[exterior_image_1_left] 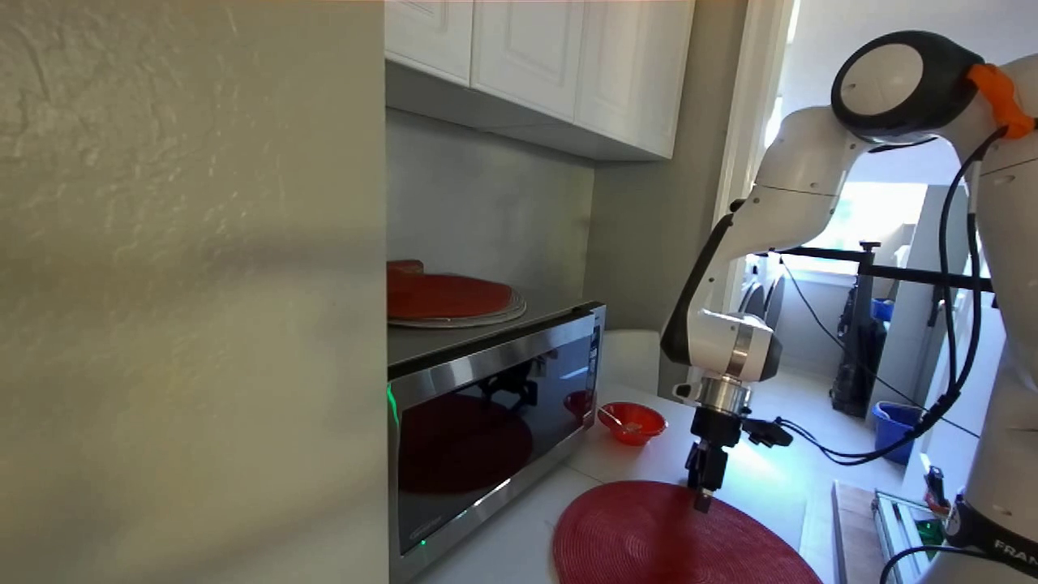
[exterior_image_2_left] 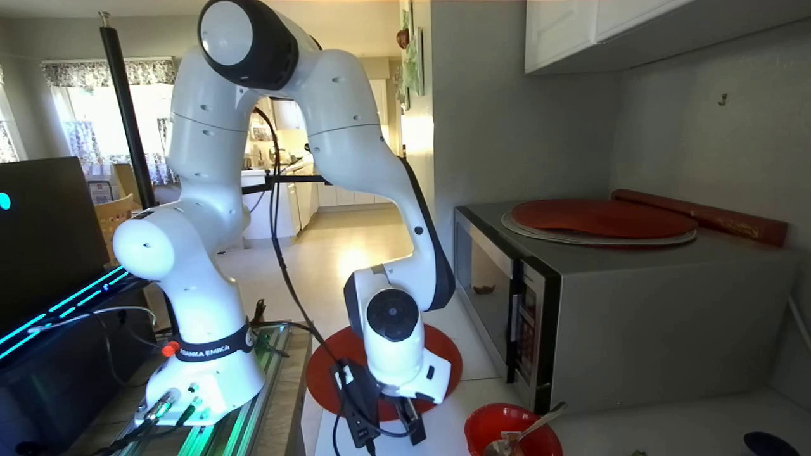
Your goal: Put the orange object on the microwave
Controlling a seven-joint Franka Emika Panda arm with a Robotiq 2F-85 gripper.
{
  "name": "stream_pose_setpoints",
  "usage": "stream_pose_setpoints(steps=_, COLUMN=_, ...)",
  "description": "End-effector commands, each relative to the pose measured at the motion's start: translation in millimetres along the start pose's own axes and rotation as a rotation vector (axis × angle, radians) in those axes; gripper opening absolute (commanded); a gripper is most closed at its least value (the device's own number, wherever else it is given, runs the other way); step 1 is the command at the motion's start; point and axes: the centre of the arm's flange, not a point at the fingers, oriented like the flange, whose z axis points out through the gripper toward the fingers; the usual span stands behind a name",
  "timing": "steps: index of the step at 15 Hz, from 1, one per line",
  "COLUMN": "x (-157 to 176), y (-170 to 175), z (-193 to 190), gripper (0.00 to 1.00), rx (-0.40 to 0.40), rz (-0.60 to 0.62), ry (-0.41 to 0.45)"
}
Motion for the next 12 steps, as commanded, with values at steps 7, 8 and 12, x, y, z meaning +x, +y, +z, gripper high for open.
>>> stream_pose_setpoints(steps=7, x=-1, y=-9, z=-28, gripper=1.00, rx=-0.160, rz=-0.042, ry=0.033)
stream_pose_setpoints(steps=8, x=-5, y=-11, z=-29, gripper=1.00, rx=-0.178, rz=-0.038, ry=0.031)
stream_pose_setpoints(steps=12, x=-20, y=-23, z=-28, gripper=1.00, rx=-0.253, rz=-0.029, ry=0.026)
